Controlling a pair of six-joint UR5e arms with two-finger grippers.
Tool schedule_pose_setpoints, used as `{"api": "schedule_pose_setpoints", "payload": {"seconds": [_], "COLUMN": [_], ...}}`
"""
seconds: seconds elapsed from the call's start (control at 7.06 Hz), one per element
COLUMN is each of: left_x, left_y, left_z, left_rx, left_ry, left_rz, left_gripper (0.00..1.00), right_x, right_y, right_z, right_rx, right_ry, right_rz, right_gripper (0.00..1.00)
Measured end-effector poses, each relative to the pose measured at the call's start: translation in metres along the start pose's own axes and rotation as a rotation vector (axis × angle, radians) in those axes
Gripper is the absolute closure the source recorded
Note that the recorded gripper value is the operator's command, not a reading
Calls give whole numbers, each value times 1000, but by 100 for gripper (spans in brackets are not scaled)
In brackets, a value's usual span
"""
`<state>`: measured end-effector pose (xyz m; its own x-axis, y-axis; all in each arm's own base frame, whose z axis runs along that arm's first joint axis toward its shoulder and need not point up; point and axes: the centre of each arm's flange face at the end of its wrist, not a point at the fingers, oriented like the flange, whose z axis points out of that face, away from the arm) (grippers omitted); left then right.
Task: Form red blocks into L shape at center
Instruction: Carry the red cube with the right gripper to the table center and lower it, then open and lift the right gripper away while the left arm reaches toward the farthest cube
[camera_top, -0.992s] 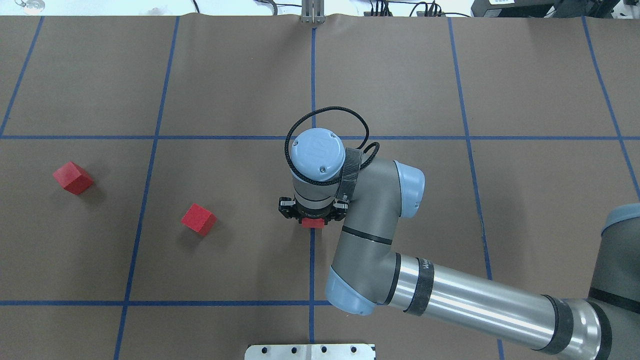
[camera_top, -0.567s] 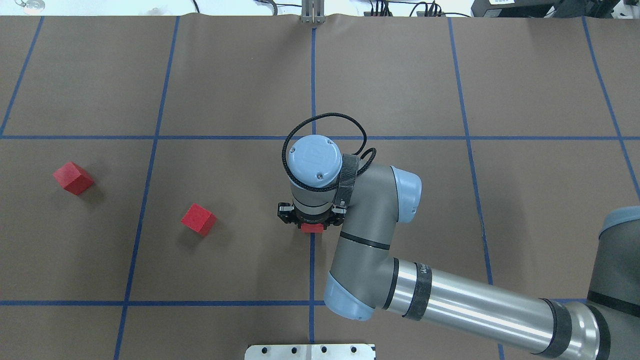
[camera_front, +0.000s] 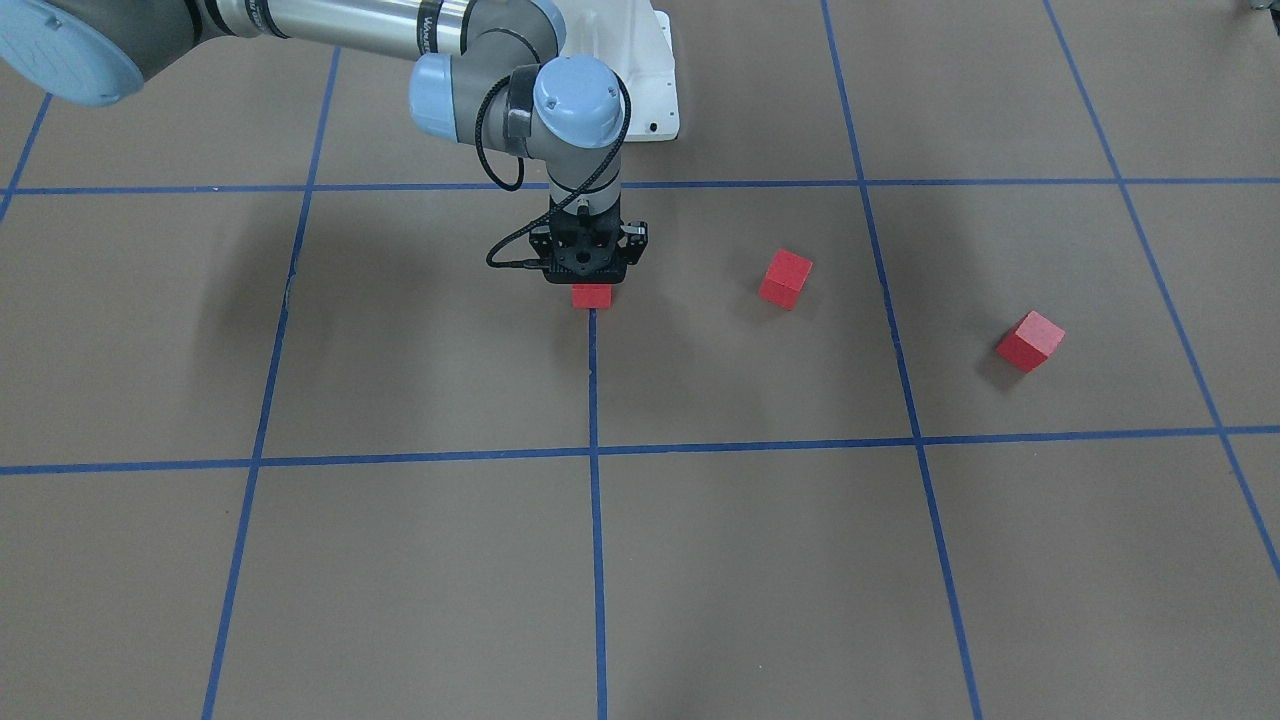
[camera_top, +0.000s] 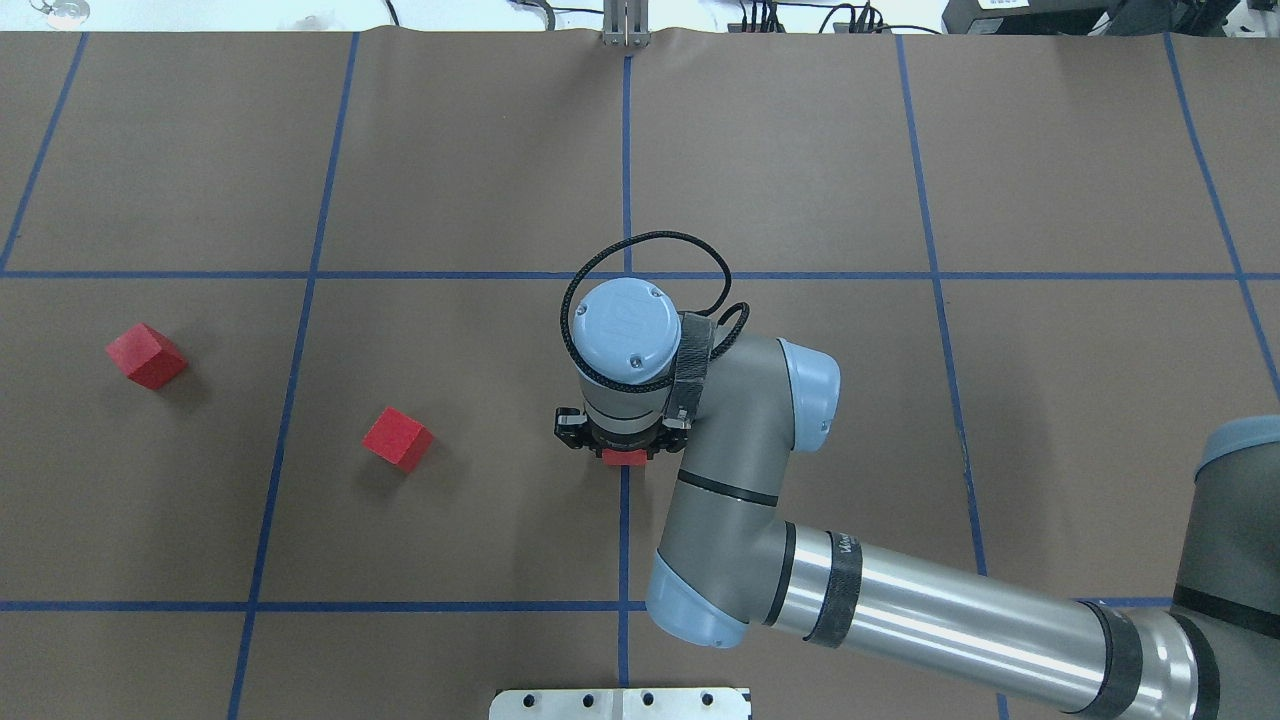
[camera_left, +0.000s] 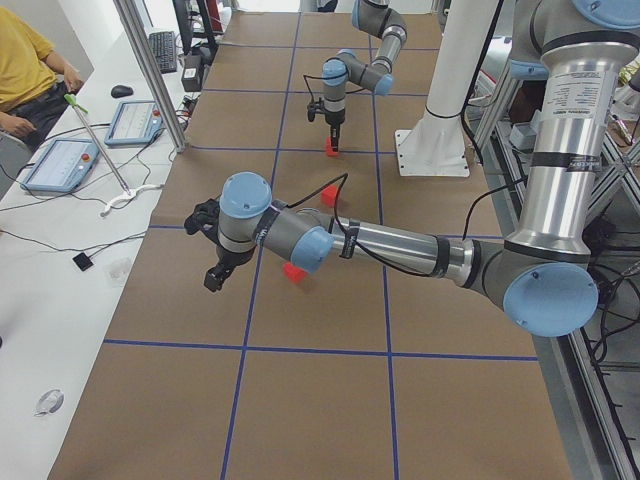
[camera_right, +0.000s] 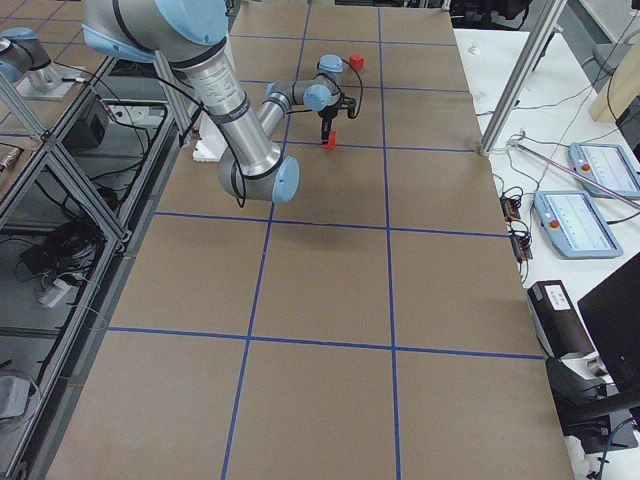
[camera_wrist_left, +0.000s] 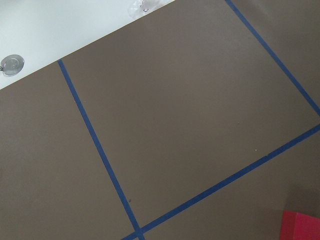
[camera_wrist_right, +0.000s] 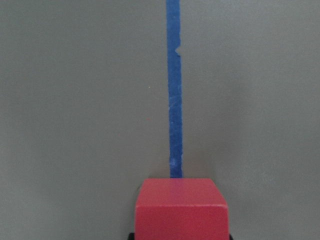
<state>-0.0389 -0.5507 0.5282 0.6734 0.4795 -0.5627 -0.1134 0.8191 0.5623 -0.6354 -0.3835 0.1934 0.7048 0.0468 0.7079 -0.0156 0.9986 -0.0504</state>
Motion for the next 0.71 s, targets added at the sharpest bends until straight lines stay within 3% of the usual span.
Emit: {"api": "schedule_pose_setpoints", "payload": {"seconds": [0.14,0.28,0.71], "left_x": [0,-1,-1], "left_y": [0,0,1], "left_z": [0,1,1], "left_rx": [0,-1,-2], "left_ry": [0,0,0], "left_rz": [0,-1,-2], "left_gripper": [0,0,0], "right_x": [0,0,-1], "right_y": [0,0,0], "right_z": [0,0,-6], "right_rx": [3,4,9], "right_ry": [0,0,-11], "right_rz": [-1,-2,-3], "right_gripper": [18,2,1]}}
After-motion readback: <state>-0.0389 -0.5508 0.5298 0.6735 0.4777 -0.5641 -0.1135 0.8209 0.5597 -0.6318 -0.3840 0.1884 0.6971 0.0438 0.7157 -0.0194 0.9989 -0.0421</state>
